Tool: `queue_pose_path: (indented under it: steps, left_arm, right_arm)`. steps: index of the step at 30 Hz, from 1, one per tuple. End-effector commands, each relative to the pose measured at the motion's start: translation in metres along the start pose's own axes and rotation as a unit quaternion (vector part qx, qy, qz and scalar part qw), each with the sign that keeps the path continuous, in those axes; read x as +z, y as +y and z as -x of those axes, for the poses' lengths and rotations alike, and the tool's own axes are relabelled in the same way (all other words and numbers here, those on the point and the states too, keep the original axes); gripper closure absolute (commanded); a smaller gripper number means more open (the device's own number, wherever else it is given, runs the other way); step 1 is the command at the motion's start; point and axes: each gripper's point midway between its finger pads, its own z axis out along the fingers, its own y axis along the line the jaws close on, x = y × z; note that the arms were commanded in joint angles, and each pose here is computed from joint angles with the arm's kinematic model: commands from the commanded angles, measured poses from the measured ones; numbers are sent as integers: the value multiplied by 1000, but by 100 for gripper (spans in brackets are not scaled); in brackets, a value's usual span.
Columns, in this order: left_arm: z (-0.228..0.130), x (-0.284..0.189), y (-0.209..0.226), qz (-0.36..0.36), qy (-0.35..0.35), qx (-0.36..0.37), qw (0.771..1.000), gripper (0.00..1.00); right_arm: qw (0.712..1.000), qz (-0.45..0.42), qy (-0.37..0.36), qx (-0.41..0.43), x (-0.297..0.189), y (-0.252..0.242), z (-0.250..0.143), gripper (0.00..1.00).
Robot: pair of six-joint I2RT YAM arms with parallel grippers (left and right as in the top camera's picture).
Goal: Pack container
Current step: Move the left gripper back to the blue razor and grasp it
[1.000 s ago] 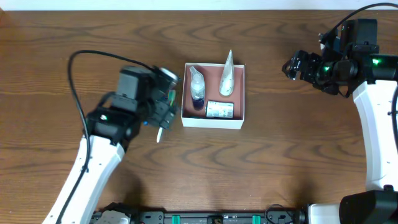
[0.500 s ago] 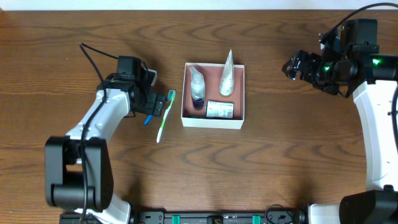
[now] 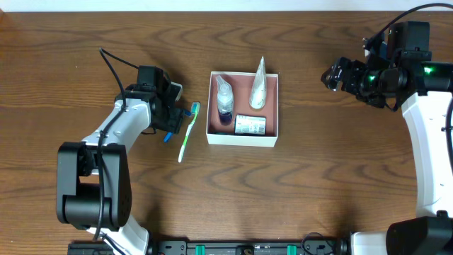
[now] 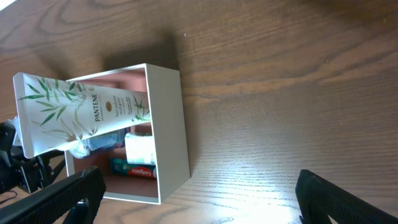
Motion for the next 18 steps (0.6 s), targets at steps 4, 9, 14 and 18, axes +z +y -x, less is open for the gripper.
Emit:
queue_pose_path:
  steps: [4, 9, 14, 18]
  left_arm:
    - [-10, 13, -2, -8, 22, 4, 1000, 33]
    - [-15, 20, -2, -11, 33, 3, 999, 33]
    - [-15, 21, -3, -11, 34, 3, 999, 44]
    - [-15, 21, -3, -11, 34, 3, 999, 76]
  right_arm:
    - [1000, 5, -4, 7, -3, 1, 2, 1]
    - [1000, 5, -4, 7, -3, 1, 2, 1]
    - [1000, 5, -4, 7, -3, 1, 2, 1]
    - [1000, 5, -4, 8, -3, 1, 2, 1]
